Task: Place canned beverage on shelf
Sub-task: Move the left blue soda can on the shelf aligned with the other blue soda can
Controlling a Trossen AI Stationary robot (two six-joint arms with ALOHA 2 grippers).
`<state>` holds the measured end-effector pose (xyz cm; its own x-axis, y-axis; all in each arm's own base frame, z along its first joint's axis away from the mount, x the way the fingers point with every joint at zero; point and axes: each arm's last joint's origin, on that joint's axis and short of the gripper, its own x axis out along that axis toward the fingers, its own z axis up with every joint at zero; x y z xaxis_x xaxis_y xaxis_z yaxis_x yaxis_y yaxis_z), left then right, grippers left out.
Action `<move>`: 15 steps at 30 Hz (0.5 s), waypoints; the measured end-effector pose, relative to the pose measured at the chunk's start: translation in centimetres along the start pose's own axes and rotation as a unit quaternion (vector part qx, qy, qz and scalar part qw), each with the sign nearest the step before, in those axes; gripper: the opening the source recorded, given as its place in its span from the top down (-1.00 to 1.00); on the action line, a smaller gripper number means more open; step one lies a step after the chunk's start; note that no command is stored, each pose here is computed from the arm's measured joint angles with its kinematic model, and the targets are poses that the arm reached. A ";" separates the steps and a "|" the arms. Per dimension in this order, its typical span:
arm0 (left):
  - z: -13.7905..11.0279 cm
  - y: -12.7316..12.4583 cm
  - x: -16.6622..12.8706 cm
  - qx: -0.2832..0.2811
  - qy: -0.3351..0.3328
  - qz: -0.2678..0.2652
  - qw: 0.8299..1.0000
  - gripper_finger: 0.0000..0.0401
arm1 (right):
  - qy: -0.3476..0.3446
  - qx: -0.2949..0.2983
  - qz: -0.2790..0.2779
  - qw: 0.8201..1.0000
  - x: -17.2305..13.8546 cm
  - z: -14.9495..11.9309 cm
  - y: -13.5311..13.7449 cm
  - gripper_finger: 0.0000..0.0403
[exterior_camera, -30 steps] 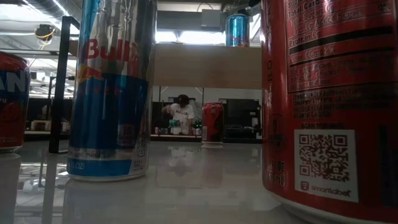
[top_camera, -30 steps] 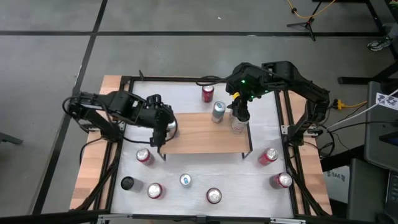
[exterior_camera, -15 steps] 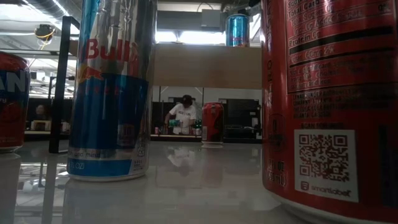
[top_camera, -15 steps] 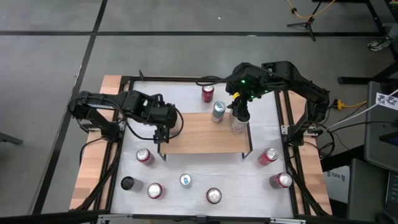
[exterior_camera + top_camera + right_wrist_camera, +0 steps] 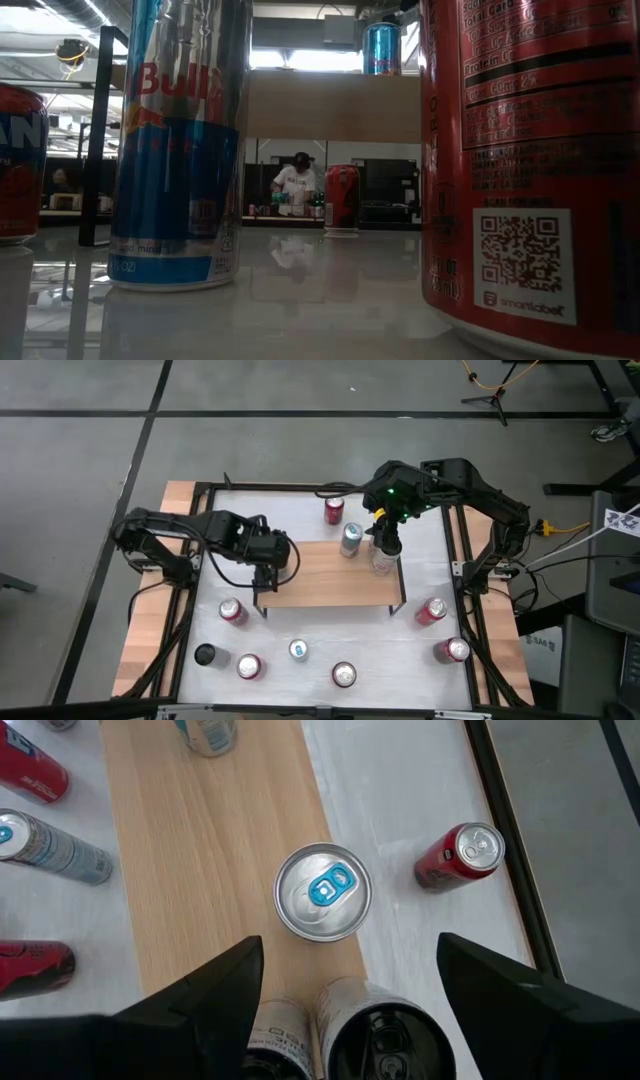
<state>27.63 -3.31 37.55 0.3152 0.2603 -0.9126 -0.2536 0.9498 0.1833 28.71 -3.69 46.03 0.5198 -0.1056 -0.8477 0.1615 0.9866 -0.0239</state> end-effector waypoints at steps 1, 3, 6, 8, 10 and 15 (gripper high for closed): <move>0.0 -0.1 0.2 0.000 -0.001 0.000 1.000 -0.47 | 0.000 0.000 0.000 1.000 0.0 0.0 0.0 -0.43; 0.0 -0.2 0.6 0.000 0.001 0.001 1.000 -0.47 | 0.000 0.000 0.000 1.000 0.0 0.0 0.0 -0.43; -0.1 -0.3 1.0 -0.017 0.001 0.011 1.000 -0.47 | 0.006 0.000 0.000 1.000 0.0 -0.1 0.0 -0.43; -0.1 -0.3 1.2 -0.030 0.003 0.012 0.999 -0.43 | 0.009 0.000 0.000 1.000 0.0 -0.2 0.0 -0.43; -0.1 -0.4 1.4 -0.046 0.000 0.011 0.999 -0.37 | 0.009 0.000 0.000 1.000 0.0 -0.2 0.0 -0.43; 0.4 -0.6 1.4 -0.096 -0.023 0.001 0.995 -0.12 | 0.008 -0.010 0.002 1.000 -0.1 -0.2 0.5 -0.43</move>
<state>28.57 -3.40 36.26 0.3540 0.2738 -0.8943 -0.4229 0.8997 0.1081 28.60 -3.18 45.96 0.5068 -0.1006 -0.8562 0.1433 0.9892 -0.0314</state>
